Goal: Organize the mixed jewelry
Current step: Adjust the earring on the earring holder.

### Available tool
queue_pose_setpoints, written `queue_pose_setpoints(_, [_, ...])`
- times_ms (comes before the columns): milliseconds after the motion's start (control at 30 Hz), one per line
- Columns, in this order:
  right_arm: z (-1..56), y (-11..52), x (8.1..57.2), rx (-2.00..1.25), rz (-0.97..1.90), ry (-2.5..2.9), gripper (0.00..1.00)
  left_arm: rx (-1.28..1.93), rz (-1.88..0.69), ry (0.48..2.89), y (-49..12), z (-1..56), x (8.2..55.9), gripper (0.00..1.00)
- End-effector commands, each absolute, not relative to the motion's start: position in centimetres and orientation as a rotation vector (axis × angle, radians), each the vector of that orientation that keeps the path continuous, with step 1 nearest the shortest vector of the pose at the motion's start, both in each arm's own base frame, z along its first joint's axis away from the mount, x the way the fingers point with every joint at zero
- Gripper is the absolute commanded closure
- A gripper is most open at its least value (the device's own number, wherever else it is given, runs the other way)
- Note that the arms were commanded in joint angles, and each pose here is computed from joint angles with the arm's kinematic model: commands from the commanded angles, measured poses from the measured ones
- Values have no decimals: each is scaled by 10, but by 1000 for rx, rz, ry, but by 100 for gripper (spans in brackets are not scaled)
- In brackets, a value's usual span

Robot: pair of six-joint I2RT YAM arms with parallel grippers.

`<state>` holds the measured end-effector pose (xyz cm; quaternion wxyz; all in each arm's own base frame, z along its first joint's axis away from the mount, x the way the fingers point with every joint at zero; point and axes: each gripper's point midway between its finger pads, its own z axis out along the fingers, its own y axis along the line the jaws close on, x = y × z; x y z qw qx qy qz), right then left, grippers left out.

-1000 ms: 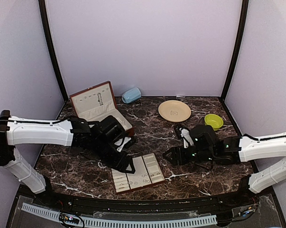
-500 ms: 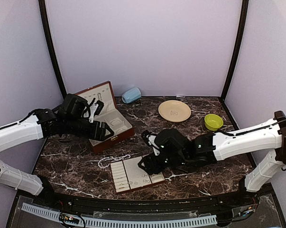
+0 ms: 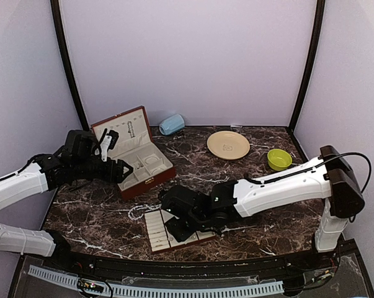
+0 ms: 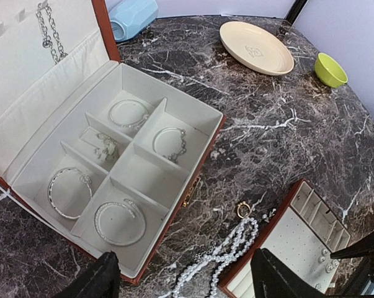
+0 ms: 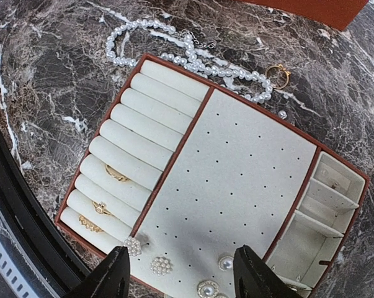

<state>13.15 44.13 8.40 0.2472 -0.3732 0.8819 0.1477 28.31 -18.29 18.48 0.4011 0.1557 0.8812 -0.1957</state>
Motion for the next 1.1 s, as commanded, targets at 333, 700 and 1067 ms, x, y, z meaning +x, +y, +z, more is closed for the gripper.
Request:
queue_pose_setpoints(333, [73,453,117,-1125,303,2441,49,448,-543,2177,-190,180,281,24])
queue_pose_setpoints(700, [65,458,113,-1185,274,2436,53,453,-555,2193,-193,176,281,24])
queue_pose_setpoints(1067, [61,459,113,-1198,249,2438,54,458,-566,2204,-195,173,281,24])
